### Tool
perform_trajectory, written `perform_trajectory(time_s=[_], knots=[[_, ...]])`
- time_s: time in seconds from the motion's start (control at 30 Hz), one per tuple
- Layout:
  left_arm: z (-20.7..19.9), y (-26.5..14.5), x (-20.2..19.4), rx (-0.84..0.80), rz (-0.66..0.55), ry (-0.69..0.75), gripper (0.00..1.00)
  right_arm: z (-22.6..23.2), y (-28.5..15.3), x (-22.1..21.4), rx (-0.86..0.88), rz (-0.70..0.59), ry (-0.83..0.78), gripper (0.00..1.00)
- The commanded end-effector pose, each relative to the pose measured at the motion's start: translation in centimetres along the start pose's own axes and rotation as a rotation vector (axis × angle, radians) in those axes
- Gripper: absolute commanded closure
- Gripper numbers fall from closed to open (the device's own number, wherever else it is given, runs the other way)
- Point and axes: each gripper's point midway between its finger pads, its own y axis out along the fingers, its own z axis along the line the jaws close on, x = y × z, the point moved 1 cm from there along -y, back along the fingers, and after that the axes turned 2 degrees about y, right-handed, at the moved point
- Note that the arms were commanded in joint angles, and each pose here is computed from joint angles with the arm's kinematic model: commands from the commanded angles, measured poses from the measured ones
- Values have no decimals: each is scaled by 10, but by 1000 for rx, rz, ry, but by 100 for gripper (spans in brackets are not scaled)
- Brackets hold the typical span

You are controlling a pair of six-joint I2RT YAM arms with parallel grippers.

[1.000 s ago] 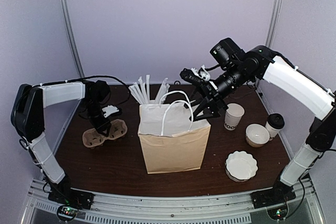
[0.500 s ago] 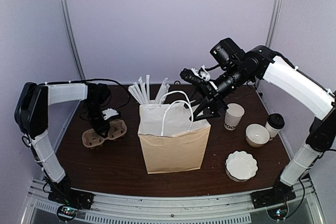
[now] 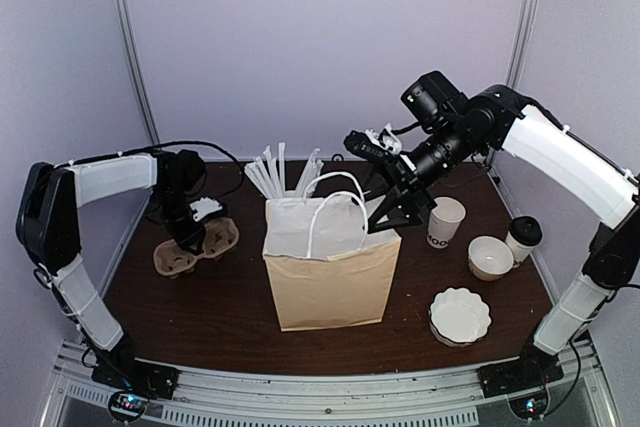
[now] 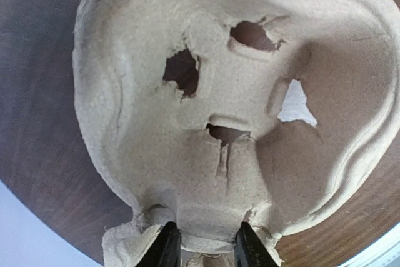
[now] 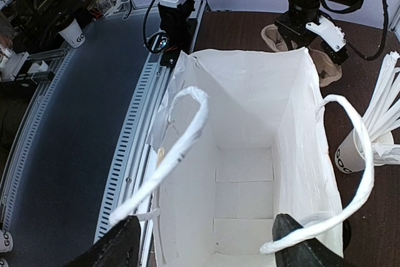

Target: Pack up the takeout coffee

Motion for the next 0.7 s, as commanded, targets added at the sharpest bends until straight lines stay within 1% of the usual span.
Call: perform_trajectory(time_s=[0.0,0.1,0.17,0.33,0.4,0.5,0.57,0.67], knots=[[-9,-73,19,13,-215,-35,70,6,-25,13,-54,-20,-37,21],[-18,-121,26,14,-363,-44,71,6,-37,18,-64,-48,-25,16],[-28,-164,32,23,-489,-31,71,7,-44,20,-63,-59,-20,16],[-75,-277,37,-16,-865,70,69,3,-55,19,-87,-69,12,15],[-92,-312,37,-50,-992,102,68,5,-56,20,-79,-82,19,16],[-115,-350,41,-145,-1134,145,68,11,-51,17,-54,-73,33,17],[-129,-369,45,-214,-1208,175,68,19,-46,10,-38,-50,23,18],[-149,-391,54,-347,-1303,194,68,28,-36,-1,-58,-8,1,18]])
